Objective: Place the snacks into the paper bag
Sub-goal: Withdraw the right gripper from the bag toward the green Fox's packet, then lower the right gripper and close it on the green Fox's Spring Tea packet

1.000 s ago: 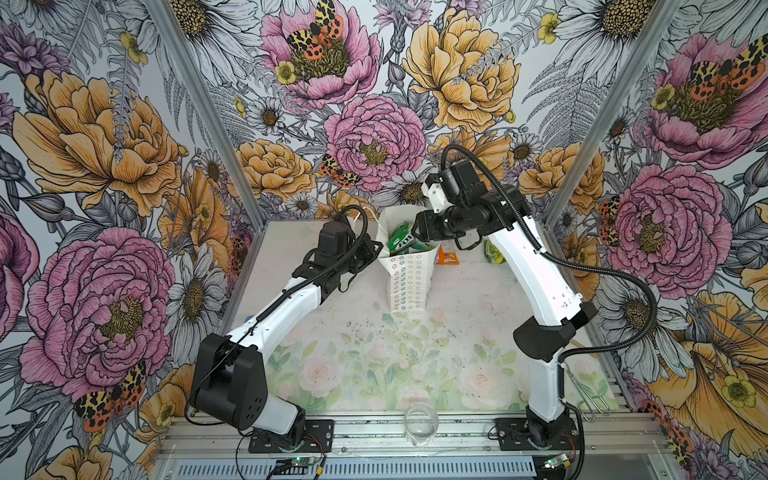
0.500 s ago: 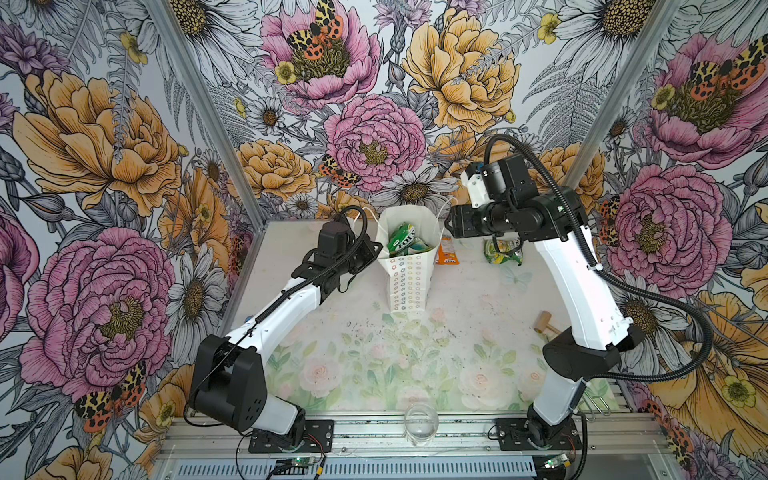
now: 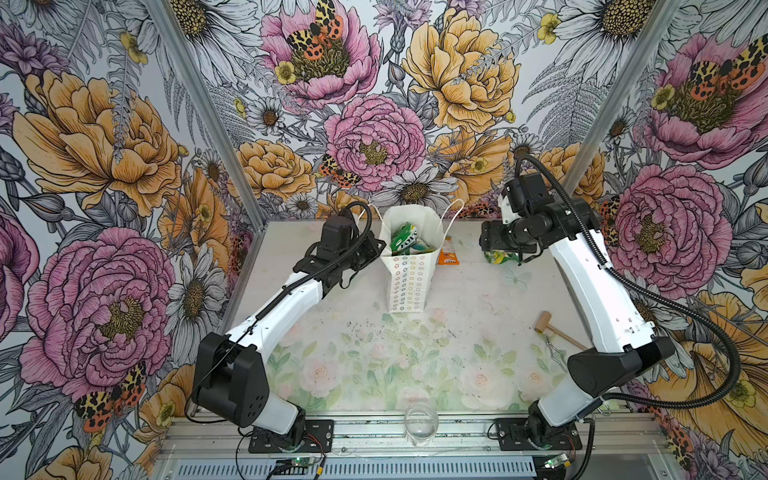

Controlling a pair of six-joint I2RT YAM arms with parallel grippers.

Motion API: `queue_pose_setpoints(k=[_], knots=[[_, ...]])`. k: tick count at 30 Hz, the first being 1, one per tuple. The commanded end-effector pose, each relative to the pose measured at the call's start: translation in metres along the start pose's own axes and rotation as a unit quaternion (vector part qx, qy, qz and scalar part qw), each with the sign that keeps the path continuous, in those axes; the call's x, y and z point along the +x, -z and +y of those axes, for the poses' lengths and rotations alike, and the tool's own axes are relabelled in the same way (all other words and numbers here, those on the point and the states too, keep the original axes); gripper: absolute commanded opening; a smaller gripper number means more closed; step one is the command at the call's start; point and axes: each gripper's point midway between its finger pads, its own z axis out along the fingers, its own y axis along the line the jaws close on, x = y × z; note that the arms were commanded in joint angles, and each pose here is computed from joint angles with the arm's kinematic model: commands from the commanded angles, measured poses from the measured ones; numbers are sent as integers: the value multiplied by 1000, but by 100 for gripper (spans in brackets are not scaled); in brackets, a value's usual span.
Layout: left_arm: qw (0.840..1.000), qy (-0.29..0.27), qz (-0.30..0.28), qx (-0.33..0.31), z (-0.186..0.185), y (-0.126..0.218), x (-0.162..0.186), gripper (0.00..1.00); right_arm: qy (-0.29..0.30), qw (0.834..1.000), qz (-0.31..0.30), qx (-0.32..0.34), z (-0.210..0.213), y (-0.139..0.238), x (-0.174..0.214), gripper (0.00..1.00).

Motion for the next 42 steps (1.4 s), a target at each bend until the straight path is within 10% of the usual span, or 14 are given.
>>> queue_pose_setpoints(k=[1, 13, 42], knots=[[999, -24, -21, 36, -27, 6, -12, 1, -37, 999, -5, -4, -18, -17, -6, 82], [1000, -20, -20, 9, -10, 2, -7, 2, -193, 980, 31, 31, -101, -91, -17, 84], [1000, -23, -11, 17, -11, 1, -5, 5, -467, 884, 19, 1, -133, -212, -33, 86]])
